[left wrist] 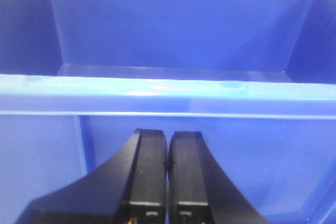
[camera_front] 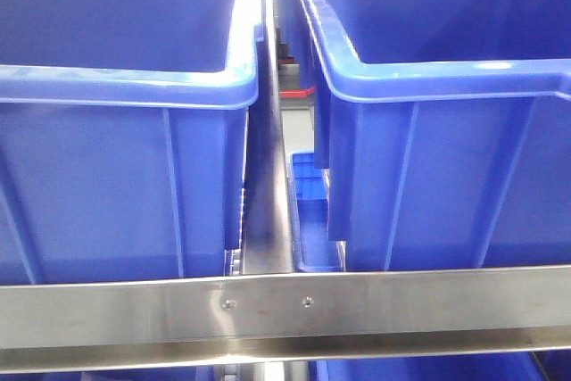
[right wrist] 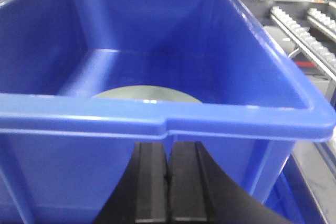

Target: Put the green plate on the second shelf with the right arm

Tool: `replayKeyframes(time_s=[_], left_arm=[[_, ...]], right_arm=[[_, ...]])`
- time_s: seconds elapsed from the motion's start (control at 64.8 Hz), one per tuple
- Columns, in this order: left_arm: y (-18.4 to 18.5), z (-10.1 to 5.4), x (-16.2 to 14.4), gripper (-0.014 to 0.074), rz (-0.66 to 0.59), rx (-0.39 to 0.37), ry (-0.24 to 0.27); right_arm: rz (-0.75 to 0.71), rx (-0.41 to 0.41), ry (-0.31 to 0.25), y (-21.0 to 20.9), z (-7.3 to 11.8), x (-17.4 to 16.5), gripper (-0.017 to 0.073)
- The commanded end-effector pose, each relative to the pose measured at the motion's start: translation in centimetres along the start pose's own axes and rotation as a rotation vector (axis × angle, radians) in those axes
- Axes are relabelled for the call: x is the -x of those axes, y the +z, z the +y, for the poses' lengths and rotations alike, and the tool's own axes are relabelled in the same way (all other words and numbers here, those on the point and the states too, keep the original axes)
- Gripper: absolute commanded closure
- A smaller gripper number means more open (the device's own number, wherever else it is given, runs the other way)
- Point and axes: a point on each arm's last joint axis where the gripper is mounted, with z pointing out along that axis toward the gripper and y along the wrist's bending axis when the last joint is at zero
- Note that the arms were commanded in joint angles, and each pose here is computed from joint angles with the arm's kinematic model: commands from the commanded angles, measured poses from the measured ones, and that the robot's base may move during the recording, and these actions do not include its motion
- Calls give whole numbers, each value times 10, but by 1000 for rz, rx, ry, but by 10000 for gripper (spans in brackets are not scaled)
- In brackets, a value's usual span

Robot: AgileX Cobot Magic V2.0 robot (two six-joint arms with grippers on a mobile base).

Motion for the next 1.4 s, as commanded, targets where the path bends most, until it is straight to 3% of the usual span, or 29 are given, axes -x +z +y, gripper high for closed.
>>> replayKeyframes(time_s=[0.0, 0.185, 1.389], left_arm=[[1, 0, -5, 463, -59, -4, -16], [1, 0, -5, 463, -59, -4, -16], [1, 0, -5, 463, -59, -4, -16]], right_arm=[[-108, -16, 2, -2, -1, 13, 500], [-113, -13, 37, -2, -1, 14, 500], [-216, -11, 24, -4, -1, 23, 500]])
